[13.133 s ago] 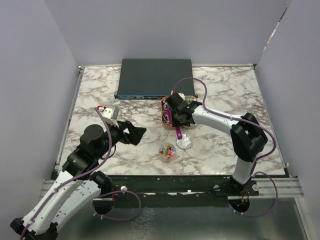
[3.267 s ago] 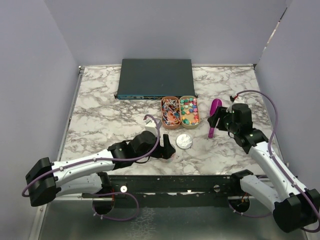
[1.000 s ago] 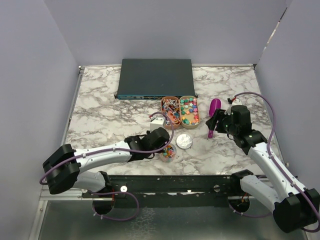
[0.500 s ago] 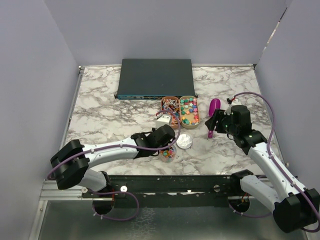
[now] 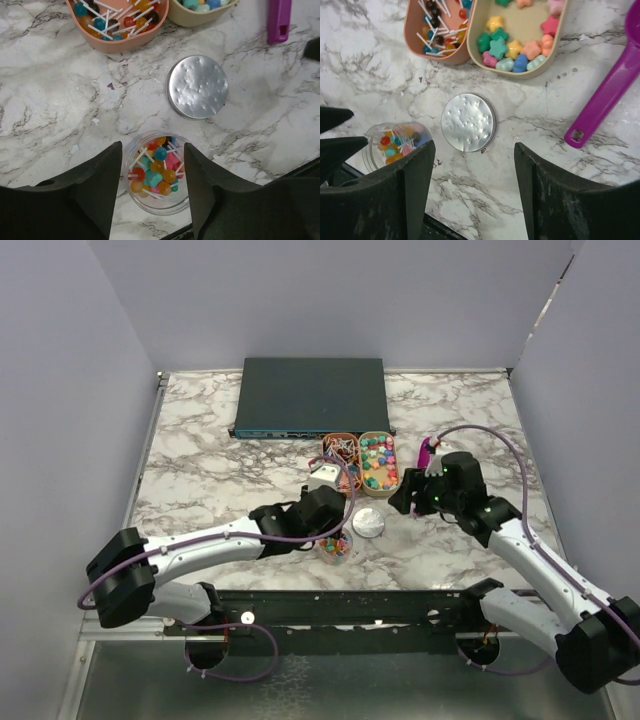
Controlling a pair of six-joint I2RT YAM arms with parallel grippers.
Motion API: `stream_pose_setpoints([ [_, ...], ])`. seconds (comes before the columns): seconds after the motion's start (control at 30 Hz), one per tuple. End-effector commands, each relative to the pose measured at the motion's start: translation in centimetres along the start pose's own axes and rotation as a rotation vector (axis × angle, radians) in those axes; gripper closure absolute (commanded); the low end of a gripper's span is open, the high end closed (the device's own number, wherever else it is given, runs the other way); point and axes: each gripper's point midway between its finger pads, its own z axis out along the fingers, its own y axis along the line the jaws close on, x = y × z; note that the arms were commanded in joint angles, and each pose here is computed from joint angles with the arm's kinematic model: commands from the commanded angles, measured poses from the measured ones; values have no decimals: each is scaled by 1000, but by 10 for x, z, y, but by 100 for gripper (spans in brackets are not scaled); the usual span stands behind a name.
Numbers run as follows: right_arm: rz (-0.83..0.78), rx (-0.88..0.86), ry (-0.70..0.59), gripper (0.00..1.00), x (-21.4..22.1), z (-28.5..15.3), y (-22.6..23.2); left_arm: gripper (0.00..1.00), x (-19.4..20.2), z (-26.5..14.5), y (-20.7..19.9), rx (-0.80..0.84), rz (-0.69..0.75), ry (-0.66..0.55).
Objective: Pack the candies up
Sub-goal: Adjust the packing bottle at the center of the board, then pick up the bottle lid at the center of the board.
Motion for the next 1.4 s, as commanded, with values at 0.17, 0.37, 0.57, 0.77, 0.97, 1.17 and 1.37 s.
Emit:
stream_pose_setpoints([
  [0.17,-60,89,70,0,13,14,12,34,-52,-45,0,52,5,-170],
  [0.37,-82,147,95,0,23,28,17,29,-62,-67,14,36,25,-215],
  [0.57,-107,227,137,0,32,48,20,23,-67,-86,24,32,69,-242],
  [0.77,-105,279,165,0,40,65,20,19,-69,-100,35,19,112,-260],
  [0.97,-102,297,204,0,50,84,24,10,-74,-114,39,29,130,-277],
  [1.17,-122,325,235,0,58,103,31,1,-72,-119,49,9,157,-295],
  [1.37,-125,368,269,0,70,112,25,1,-73,-125,57,-9,149,-314],
])
